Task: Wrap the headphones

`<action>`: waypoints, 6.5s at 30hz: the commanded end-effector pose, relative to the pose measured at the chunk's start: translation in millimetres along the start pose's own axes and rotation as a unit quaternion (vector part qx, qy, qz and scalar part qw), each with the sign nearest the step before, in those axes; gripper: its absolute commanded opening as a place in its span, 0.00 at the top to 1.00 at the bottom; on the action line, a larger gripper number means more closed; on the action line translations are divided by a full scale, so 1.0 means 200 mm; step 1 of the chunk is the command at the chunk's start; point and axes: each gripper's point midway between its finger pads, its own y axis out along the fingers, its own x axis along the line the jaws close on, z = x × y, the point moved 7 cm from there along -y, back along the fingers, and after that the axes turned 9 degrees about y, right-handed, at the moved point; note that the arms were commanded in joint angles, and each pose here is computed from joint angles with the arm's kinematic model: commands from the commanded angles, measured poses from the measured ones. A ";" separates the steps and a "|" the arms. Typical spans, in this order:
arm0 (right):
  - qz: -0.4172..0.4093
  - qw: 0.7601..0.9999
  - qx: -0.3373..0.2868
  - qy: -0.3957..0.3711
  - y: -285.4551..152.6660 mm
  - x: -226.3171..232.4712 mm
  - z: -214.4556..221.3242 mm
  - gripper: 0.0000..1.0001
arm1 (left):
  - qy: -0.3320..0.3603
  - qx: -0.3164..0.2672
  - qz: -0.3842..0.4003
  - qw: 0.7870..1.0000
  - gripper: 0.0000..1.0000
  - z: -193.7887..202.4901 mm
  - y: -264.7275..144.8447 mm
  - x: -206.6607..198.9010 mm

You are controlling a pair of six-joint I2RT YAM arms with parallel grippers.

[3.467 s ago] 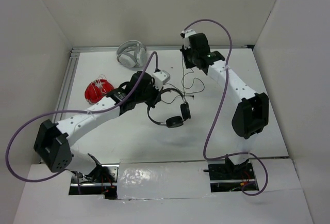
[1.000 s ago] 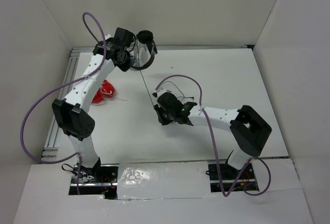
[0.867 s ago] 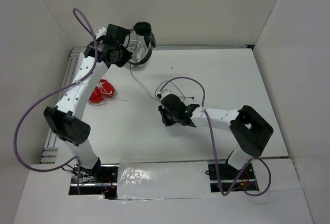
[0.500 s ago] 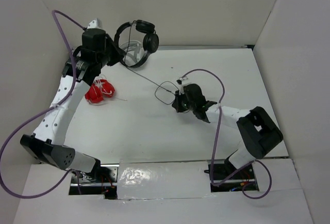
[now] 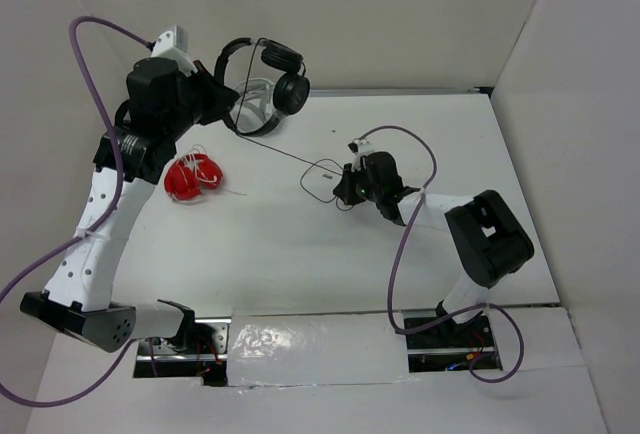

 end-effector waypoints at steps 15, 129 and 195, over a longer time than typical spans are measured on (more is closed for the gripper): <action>0.081 0.993 -0.086 0.003 -0.18 -0.11 -0.83 1.00 | 0.178 0.023 0.212 0.961 1.00 0.23 -0.08 -0.08; -0.021 0.993 -0.097 0.066 -0.06 -0.33 -0.98 1.00 | 0.141 0.010 0.248 0.958 1.00 0.15 -0.31 -0.17; -0.240 0.967 0.011 -0.086 -0.23 0.80 -0.11 1.00 | -0.080 0.121 0.027 0.989 1.00 0.21 0.59 -0.08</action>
